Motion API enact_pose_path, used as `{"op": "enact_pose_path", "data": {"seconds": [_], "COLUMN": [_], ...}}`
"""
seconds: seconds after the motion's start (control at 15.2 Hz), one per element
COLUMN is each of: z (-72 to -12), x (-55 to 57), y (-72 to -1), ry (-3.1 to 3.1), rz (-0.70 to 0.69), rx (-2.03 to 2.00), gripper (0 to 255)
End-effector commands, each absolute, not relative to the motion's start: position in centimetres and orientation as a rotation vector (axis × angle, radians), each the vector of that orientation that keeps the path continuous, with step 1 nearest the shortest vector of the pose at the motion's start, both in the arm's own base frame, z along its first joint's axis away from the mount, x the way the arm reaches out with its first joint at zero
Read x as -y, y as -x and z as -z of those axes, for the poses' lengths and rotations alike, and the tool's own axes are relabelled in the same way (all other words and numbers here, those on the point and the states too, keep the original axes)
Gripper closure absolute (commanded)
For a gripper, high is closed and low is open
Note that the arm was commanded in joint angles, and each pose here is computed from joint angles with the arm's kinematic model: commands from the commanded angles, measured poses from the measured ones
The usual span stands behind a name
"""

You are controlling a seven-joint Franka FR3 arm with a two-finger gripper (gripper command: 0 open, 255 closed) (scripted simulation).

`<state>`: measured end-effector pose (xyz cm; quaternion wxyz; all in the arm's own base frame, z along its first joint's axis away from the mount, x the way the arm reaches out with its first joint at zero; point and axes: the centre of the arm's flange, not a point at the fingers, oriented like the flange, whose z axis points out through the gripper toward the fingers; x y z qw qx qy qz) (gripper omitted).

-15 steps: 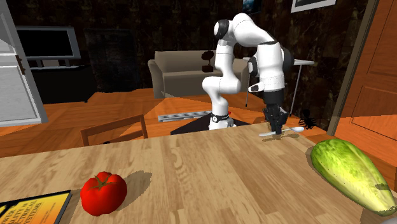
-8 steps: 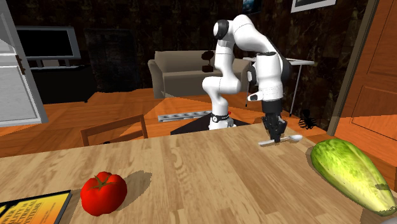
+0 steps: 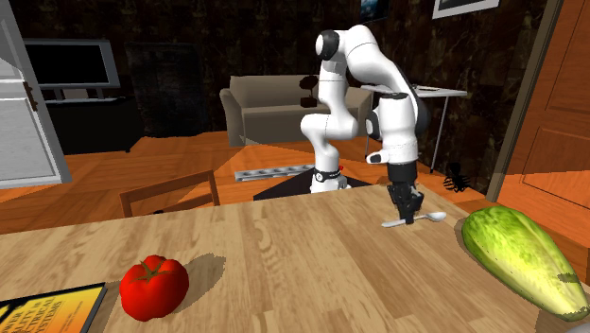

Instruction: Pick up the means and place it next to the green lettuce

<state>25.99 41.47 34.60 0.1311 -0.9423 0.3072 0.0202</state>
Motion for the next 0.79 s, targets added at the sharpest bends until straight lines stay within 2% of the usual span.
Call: {"op": "enact_pose_path", "data": {"seconds": [0.0, 0.4, 0.46, 0.73], "z": [-34.37, -34.38, -34.38, -34.38], "x": [-41.41, -41.41, -41.41, -41.41], "y": [-26.03, -26.02, -26.02, -26.02], "ry": [2.736, 2.736, 2.736, 2.736], "rz": [-0.058, -0.058, -0.058, -0.058], "rx": [-0.892, -0.892, -0.892, -0.892], "gripper": [255, 255, 0, 0]}}
